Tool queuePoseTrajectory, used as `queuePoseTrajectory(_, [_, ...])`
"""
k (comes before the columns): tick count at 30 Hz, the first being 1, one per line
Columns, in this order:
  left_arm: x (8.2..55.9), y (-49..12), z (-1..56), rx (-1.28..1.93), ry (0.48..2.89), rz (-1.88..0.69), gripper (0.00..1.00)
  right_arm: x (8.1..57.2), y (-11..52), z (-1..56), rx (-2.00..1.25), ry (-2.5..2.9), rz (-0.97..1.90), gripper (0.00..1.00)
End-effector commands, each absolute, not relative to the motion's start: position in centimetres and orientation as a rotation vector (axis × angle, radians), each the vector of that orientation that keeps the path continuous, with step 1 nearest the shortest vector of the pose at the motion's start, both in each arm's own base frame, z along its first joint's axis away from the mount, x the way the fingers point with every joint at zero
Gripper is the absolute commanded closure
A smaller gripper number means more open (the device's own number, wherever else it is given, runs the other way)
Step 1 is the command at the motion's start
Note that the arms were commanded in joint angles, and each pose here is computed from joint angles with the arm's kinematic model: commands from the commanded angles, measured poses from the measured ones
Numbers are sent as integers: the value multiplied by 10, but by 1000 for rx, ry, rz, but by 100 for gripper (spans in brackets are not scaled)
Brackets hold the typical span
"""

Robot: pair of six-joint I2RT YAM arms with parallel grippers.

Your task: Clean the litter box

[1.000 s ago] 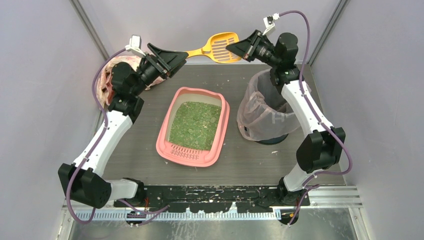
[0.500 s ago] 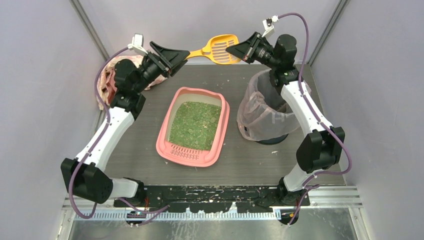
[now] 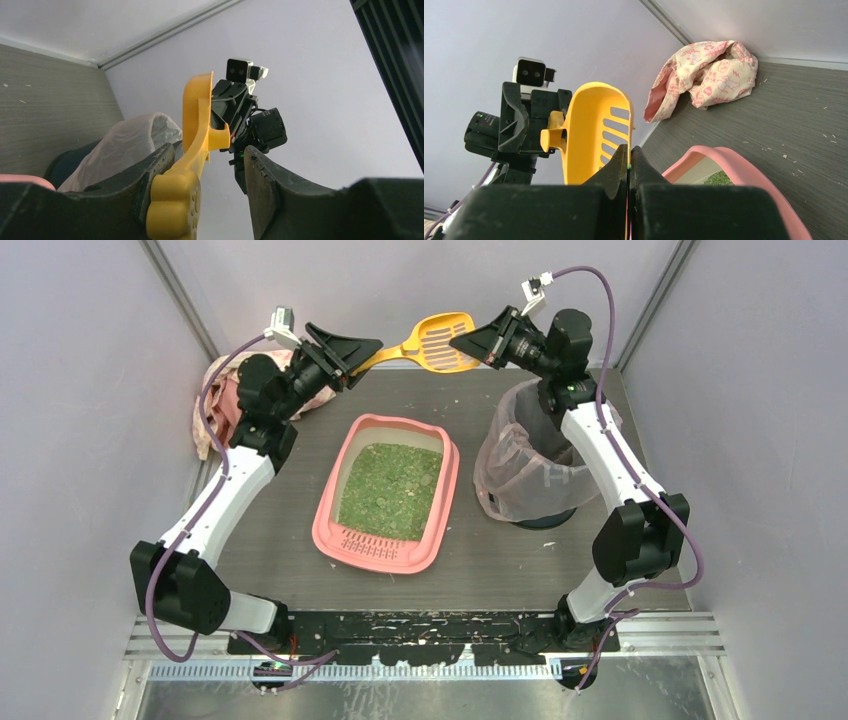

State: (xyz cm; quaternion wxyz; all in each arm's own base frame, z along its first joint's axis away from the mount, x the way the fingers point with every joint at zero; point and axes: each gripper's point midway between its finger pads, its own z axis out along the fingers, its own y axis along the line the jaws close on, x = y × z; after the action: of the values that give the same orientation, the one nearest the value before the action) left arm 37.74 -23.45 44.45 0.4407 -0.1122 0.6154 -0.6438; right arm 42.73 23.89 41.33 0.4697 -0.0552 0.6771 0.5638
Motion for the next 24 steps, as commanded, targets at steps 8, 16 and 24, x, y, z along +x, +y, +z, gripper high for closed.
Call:
queuePoseTrajectory(8, [363,-233,480,-212,1416,-1632,58,412,241,440,-213,1579,1389,99])
queuePoseTrajectory(16, [360,-238,473,-206,1447,-1641,73,416,242,437,-210,1585,1394,99])
queuePoseTrajectory(24, [355,-244,468,-178,1476,-1656,73,421,243,436,-197,1581,1403,99])
